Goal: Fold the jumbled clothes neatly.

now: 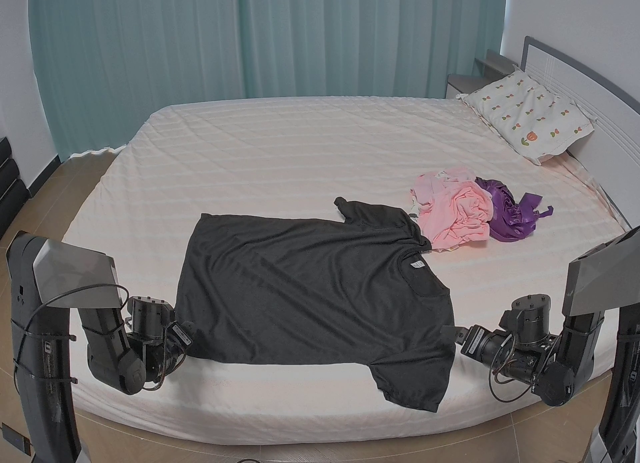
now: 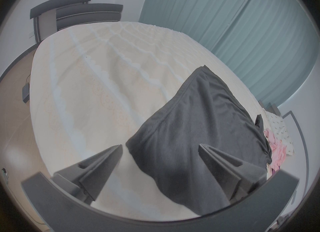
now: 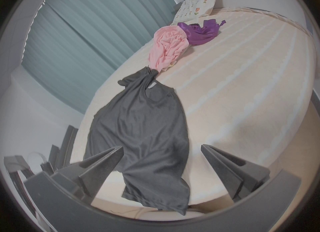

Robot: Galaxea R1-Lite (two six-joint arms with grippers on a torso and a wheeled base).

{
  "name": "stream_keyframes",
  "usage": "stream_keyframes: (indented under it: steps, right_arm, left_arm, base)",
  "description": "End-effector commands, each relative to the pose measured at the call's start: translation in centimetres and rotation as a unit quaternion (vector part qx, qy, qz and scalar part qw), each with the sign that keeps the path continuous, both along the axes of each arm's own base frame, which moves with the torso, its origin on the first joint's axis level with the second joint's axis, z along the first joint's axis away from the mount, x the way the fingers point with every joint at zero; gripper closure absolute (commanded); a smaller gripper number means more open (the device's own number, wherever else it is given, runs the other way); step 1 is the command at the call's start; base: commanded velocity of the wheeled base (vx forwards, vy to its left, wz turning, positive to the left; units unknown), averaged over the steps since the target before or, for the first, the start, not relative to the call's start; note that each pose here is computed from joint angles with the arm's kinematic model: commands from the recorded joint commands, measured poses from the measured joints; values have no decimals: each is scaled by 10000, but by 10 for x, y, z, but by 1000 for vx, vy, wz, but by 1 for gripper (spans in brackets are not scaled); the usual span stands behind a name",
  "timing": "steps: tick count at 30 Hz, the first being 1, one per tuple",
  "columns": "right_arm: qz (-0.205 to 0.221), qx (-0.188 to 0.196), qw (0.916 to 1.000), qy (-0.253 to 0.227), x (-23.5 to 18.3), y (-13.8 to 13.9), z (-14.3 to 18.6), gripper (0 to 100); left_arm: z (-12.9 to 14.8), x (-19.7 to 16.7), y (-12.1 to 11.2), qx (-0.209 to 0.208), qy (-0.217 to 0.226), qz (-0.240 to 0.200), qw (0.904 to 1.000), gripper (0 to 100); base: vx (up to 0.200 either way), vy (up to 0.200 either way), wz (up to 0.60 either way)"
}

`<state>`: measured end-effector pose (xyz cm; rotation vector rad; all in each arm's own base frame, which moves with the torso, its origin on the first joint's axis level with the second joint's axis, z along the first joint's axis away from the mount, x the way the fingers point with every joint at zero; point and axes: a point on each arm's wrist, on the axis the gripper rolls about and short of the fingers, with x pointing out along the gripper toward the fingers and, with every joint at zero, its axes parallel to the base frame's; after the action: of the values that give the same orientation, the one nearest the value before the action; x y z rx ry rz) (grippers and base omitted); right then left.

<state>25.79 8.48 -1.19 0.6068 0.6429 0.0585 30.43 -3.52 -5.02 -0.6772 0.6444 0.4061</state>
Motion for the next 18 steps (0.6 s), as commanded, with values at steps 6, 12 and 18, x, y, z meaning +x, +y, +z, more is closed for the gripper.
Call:
stream_keyframes:
  steps: [6,12,18]
  right_arm:
    - [646,-503,9951,562,-23,-6,-19,0]
    - [1388,-931,9839,635,-31,-6,-27,0]
    - [1803,-1065,9760,599,-23,12,-43,0]
  left_arm:
    - [-2,-1,10,76,42,296,9995,100]
    - [16,-19,20,90,35,490,9988,100]
    - [17,-30,24,85,175,520,9985,100]
  base:
    - [0,0,0]
    - [0,0,0]
    - [0,0,0]
